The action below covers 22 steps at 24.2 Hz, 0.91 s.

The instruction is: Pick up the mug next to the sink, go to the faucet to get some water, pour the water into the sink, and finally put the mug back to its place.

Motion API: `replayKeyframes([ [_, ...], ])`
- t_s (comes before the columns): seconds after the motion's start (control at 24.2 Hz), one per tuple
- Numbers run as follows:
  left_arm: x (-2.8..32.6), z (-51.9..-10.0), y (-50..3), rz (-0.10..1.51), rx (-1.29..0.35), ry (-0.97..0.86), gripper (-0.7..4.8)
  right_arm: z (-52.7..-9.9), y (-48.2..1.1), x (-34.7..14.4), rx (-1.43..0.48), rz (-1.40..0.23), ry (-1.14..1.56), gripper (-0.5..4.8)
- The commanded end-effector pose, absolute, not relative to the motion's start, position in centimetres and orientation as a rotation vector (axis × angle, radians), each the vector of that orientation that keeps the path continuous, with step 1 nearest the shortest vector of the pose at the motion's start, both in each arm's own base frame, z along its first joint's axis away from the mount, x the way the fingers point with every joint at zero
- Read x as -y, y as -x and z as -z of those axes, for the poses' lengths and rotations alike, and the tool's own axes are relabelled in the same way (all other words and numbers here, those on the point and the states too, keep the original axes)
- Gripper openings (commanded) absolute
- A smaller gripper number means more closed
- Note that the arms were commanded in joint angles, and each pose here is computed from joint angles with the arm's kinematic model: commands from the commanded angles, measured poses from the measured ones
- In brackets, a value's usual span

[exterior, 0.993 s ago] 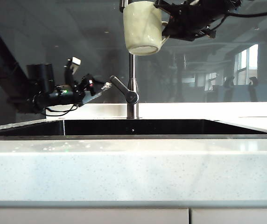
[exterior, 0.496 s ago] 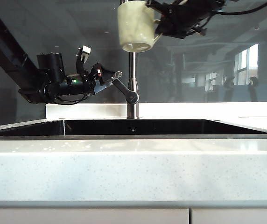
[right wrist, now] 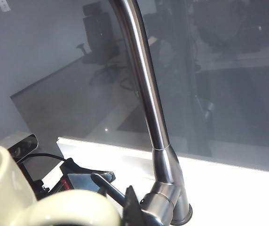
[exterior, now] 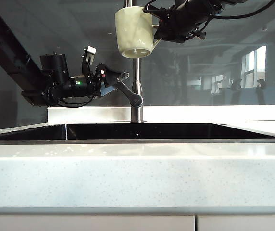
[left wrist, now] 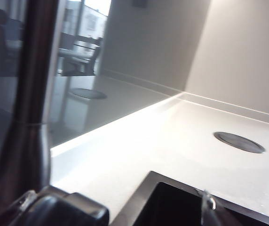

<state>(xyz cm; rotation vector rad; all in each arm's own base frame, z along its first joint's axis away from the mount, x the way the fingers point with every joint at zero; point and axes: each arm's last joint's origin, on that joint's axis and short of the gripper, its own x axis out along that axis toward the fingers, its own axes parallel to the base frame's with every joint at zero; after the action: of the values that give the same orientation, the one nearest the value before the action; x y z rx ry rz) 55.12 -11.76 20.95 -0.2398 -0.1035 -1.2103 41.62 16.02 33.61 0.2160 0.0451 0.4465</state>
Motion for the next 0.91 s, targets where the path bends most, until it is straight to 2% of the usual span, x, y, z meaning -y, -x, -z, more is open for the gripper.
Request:
replayKeyframes([
  [0.04,11.91,-21.72,-54.94,1.235,0.121,0.236,4.79,-35.53,-41.28,-15.95,0.072,-0.459,-0.245,-0.03],
  [0.21,11.91,-21.73,-54.92,1.239,0.113,0.248,4.79,-35.52,-41.31,-15.96,0.076,-0.459,-0.245,-0.03],
  [0.46,11.98,-21.96,-54.47,1.352,0.076,0.248,4.79,-35.79,-41.27,-15.95,0.105,-0.462,-0.250,-0.03],
  [0.91,11.94,-22.48,-53.97,1.437,0.012,0.304,4.79,-36.09,-41.16,-16.09,0.135,-0.465,-0.258,-0.03],
])
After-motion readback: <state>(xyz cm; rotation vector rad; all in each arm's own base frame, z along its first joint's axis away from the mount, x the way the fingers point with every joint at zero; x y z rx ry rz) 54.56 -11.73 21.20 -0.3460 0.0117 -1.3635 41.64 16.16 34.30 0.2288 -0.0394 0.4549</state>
